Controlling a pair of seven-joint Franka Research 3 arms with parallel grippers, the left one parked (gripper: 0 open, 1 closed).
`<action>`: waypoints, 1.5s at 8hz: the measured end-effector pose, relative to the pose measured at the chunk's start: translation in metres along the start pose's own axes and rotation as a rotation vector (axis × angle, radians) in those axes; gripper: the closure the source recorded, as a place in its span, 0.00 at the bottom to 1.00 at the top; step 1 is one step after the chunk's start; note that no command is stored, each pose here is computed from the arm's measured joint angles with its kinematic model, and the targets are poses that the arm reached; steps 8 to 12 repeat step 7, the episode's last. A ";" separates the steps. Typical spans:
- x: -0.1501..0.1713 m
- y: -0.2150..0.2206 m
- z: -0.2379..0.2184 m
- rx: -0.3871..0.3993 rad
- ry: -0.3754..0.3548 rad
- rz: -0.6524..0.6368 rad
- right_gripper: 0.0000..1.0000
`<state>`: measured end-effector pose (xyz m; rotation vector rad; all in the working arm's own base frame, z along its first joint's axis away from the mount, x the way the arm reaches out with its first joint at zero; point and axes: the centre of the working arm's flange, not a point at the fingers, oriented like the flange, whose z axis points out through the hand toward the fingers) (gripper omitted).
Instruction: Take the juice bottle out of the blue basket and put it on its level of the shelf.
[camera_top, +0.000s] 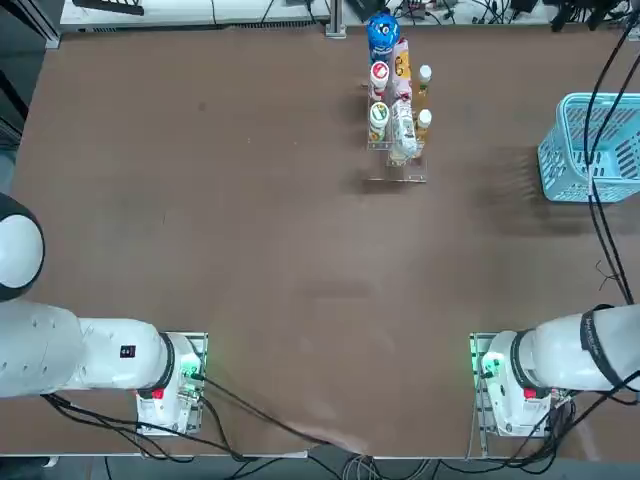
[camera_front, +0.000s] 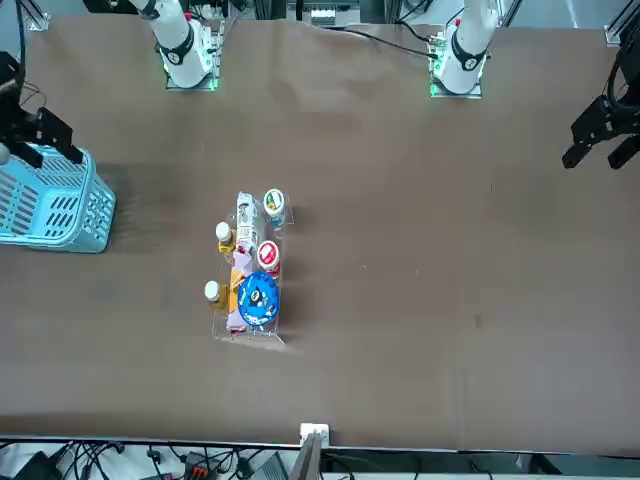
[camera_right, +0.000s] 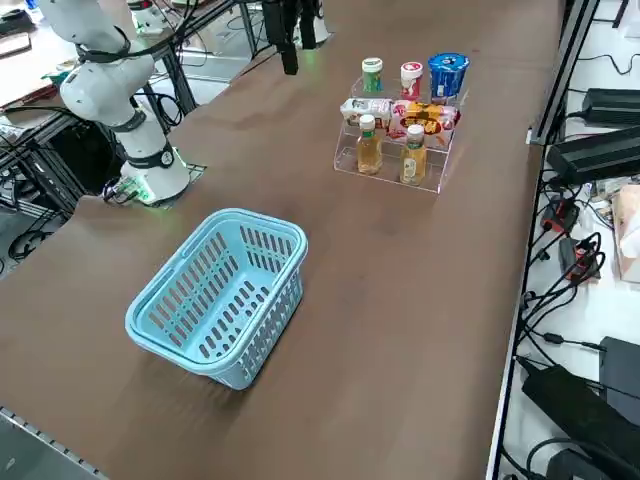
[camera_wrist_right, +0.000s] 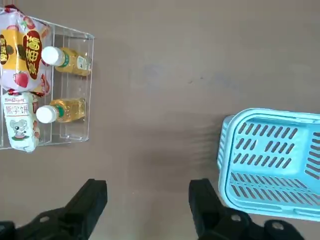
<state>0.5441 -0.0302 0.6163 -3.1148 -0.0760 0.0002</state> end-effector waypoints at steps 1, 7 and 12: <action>0.000 -0.003 0.000 0.000 0.000 -0.005 0.00; 0.003 -0.036 0.001 -0.001 -0.003 0.078 0.00; 0.003 -0.036 0.001 -0.001 -0.003 0.078 0.00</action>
